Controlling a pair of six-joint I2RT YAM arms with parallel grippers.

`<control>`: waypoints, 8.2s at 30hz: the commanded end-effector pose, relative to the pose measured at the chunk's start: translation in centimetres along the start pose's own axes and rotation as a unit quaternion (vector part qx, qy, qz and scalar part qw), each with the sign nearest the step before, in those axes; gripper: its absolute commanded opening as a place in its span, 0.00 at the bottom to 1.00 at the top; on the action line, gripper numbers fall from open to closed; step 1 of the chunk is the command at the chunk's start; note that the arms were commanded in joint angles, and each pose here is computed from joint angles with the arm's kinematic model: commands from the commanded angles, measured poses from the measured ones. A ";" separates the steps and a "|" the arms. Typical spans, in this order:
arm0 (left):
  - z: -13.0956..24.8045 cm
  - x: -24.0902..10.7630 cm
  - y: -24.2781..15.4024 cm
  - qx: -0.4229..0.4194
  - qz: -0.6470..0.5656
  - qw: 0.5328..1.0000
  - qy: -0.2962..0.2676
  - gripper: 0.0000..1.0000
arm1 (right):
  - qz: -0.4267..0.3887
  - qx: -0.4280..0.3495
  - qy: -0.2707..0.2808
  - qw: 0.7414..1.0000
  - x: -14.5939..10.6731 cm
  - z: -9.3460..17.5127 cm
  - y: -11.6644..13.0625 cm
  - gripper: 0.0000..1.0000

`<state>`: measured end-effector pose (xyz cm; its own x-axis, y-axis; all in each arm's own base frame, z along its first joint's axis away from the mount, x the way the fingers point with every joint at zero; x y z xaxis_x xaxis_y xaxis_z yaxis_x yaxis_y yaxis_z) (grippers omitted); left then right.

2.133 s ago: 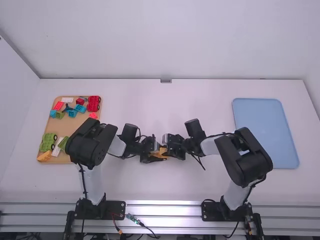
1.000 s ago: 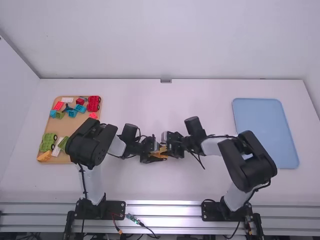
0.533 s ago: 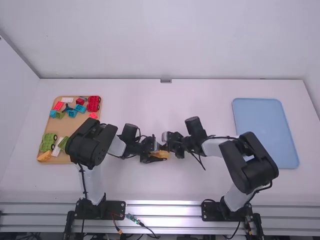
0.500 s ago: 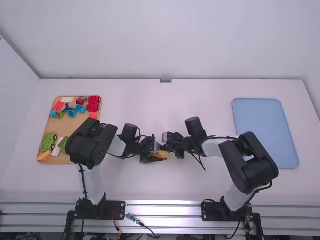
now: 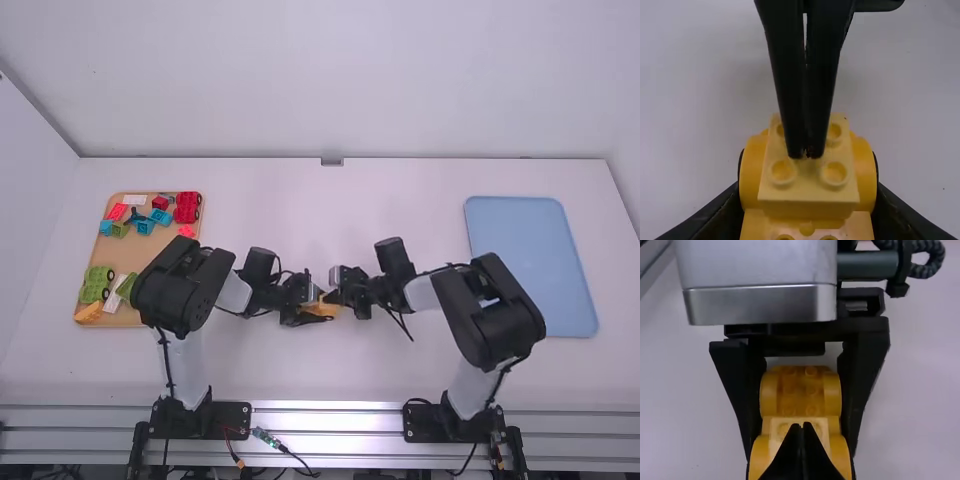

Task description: Assemble lego blocks to make yellow taxi

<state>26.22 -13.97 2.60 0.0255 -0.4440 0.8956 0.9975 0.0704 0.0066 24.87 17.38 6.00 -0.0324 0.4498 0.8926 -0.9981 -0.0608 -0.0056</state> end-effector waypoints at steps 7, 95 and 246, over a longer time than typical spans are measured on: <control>0.0 -1.0 -0.6 -0.002 0.021 1.000 0.015 0.29 | -0.037 0.014 0.025 0.999 -1.6 -1.0 0.8 0.00; 3.5 8.0 5.5 -0.020 0.166 0.961 0.219 0.99 | -0.110 -0.285 0.073 0.949 6.6 11.9 -0.4 0.99; 31.2 -8.4 10.6 0.131 0.171 0.889 0.405 0.53 | -0.064 -0.327 0.051 0.941 7.7 13.5 -1.8 0.99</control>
<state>34.89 18.88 9.98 0.4792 -0.8462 0.2332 0.8662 0.4987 0.0298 26.86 8.83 18.03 0.1414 0.5122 0.8471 -0.8140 0.5472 -0.1950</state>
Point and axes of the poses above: each hand's point on the last joint's axis, 136 mm out from that joint toward the fingers, its own z axis back along the fingers, its own y axis along the line the jaws close on, x = y × z, the point moved 10 cm from there along z, back along the fingers, and after that the axes turned 2 degrees about z, right-handed, at the moved point
